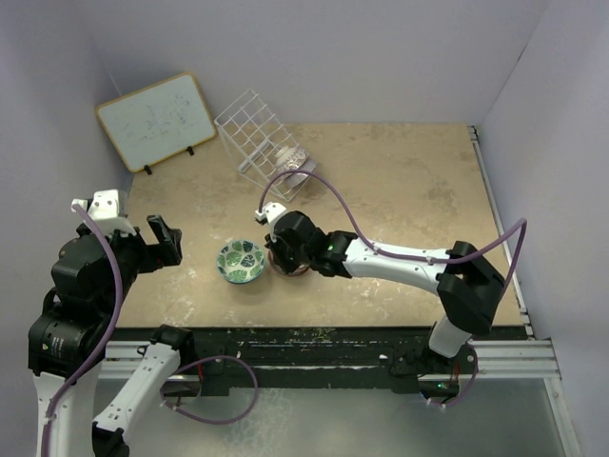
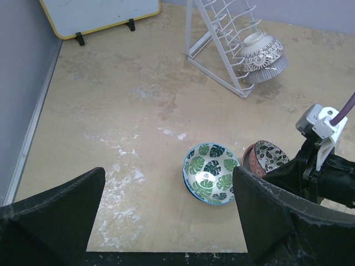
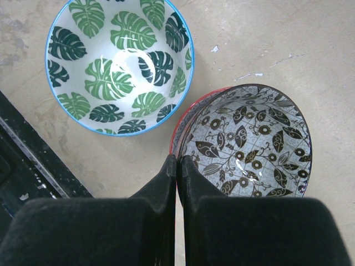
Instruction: Load the bowls into the dish rack
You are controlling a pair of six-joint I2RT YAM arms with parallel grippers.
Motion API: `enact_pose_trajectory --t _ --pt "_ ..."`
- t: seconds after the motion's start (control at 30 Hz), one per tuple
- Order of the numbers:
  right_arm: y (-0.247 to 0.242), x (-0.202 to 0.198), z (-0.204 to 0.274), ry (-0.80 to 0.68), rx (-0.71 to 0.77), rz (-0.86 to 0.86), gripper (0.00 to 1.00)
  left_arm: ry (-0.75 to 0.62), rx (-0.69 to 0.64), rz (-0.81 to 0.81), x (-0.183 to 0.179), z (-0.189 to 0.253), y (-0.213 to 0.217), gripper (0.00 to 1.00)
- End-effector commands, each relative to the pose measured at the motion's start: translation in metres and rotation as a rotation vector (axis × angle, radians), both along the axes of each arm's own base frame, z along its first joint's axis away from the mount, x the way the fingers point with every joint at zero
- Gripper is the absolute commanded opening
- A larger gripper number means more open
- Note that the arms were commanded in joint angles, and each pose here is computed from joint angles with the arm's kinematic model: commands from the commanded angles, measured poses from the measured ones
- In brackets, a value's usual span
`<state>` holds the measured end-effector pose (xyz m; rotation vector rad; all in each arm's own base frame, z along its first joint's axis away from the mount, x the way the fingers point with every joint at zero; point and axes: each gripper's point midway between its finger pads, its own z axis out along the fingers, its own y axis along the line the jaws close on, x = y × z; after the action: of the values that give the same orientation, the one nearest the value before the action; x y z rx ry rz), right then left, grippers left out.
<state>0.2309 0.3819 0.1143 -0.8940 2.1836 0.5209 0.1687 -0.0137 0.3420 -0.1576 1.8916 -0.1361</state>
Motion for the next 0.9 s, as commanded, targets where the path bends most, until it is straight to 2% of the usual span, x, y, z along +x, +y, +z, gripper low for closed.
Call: enact_pose_trajectory --t 0.0,0.37,0.53,0.63,0.73,0.87 --pt "0.013 0.007 0.033 -0.052 0.125 -0.017 0.00 -0.016 0.013 0.025 -0.001 0.002 0.006 0.99" --pt "0.045 -0.021 0.141 -0.050 0.426 0.153 0.00 -0.029 0.010 0.020 -0.001 0.007 0.005 0.99" --pt "0.048 -0.019 0.181 -0.078 0.540 0.154 0.00 -0.026 0.008 0.015 -0.002 0.006 0.004 0.99" --pt "0.044 0.000 0.206 -0.057 0.663 0.151 0.00 -0.032 0.006 0.016 -0.003 0.008 0.004 0.99" --pt "0.032 0.025 0.233 0.005 0.848 0.152 0.00 -0.043 0.004 0.015 -0.003 0.015 0.004 0.99" --pt "0.019 0.053 0.272 -0.029 1.047 0.149 0.00 -0.055 0.005 0.006 -0.005 0.024 0.004 0.99"
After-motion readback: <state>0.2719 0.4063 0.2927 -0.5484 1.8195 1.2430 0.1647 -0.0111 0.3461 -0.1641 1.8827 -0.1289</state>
